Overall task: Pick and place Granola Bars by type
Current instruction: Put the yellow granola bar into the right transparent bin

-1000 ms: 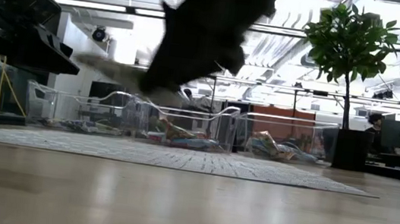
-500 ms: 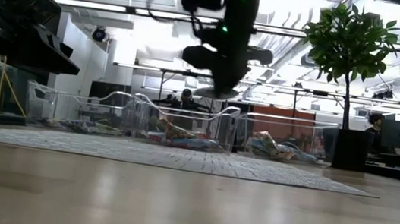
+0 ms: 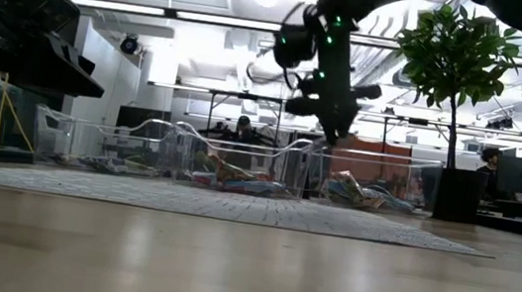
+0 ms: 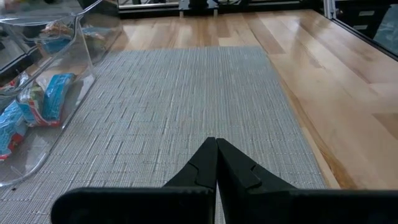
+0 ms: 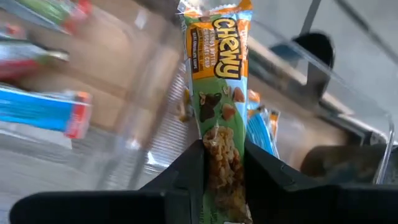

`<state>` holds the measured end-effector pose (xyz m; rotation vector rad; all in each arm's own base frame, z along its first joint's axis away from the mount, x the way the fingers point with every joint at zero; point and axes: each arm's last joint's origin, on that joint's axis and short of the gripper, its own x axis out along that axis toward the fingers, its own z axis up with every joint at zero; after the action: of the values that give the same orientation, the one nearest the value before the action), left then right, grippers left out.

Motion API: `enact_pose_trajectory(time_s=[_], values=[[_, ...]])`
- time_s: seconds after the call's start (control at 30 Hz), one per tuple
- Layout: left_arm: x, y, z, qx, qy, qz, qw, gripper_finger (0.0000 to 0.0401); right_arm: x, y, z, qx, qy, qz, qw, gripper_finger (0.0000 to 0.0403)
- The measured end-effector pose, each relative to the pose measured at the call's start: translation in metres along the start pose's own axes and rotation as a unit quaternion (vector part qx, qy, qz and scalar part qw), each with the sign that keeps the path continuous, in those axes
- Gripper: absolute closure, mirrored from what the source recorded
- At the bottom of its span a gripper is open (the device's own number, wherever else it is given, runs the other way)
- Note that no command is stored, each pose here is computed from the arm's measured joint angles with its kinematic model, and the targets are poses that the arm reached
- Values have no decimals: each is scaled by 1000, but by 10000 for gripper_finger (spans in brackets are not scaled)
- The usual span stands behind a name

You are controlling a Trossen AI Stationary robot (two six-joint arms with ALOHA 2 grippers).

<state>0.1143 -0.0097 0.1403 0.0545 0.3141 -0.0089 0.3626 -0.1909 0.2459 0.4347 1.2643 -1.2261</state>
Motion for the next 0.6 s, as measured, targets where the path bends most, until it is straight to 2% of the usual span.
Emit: enact_pose_trajectory(time_s=[0.27,0.6], values=[[0,0,0,0,0,0,1000,401,37,-16,-7,-15,87,0,996,320],[0,0,0,0,0,0,1000,401,44,-17,-13,-17,88,-15,996,320]])
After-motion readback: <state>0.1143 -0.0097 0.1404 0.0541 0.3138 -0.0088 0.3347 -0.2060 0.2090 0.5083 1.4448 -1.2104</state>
